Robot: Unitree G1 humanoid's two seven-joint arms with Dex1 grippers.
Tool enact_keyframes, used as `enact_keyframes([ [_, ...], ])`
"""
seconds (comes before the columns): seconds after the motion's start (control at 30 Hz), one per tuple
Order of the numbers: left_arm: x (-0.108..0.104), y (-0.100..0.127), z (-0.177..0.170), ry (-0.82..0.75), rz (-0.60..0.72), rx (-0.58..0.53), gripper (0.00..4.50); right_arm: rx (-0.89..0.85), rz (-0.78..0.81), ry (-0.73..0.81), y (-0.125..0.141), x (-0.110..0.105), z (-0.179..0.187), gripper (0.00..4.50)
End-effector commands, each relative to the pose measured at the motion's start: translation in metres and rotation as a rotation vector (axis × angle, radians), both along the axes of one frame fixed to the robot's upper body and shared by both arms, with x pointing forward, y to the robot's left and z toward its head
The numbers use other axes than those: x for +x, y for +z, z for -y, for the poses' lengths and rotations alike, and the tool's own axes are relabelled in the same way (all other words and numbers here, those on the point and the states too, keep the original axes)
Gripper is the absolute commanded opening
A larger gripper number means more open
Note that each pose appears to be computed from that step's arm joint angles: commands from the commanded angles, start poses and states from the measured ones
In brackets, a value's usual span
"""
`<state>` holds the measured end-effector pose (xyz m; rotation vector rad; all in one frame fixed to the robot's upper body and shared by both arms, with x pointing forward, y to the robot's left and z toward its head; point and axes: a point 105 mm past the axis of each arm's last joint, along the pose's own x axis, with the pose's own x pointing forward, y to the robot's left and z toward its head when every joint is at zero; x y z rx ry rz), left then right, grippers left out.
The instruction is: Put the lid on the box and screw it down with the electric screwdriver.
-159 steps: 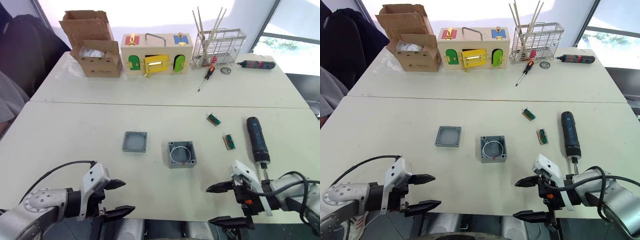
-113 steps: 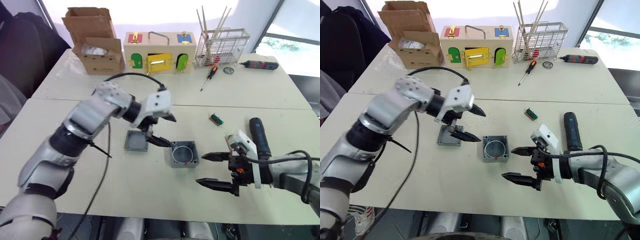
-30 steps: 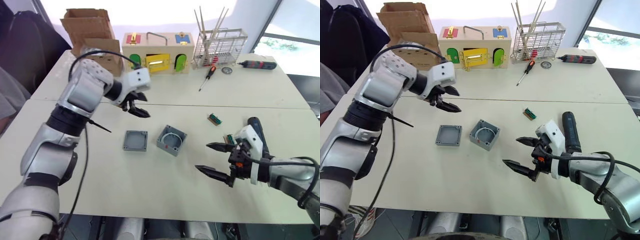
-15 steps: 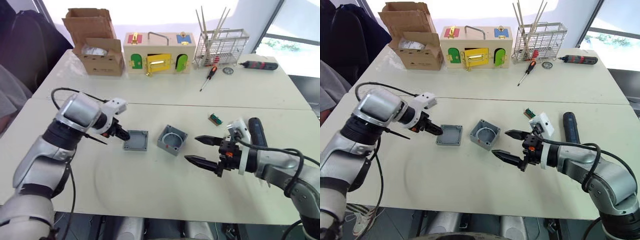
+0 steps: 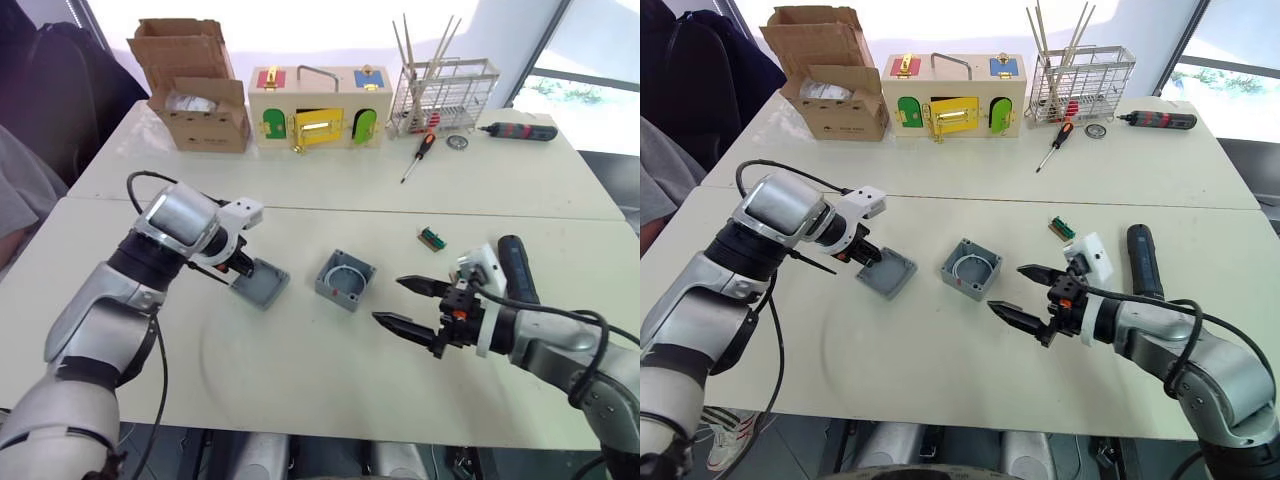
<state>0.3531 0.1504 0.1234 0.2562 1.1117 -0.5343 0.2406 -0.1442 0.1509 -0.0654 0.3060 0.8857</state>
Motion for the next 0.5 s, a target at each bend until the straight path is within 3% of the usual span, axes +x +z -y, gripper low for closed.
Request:
enact_keyframes([
  [0.03,-0.003,-0.007,0.006,0.034,-0.042,-0.066,0.05,0.029,0.051,-0.014,0.018,0.001,0.009,4.5],
  [0.1,0.009,0.01,0.004,0.08,0.043,-0.132,0.05,0.098,0.087,-0.052,0.036,0.009,0.019,4.5],
  [0.2,0.044,0.072,0.012,0.007,0.423,-0.336,0.05,0.284,0.159,-0.052,0.075,0.024,0.014,4.5],
  [0.33,0.06,0.133,0.018,-0.064,0.792,-0.489,0.05,0.4,0.175,-0.049,0.099,0.05,-0.007,4.5],
  [0.4,0.061,0.15,0.025,-0.11,0.925,-0.496,0.05,0.465,0.141,-0.086,0.106,0.071,-0.02,4.5],
  [0.5,0.055,0.147,0.045,-0.248,1.035,-0.393,0.05,0.511,0.084,-0.078,0.109,0.088,-0.035,4.5],
])
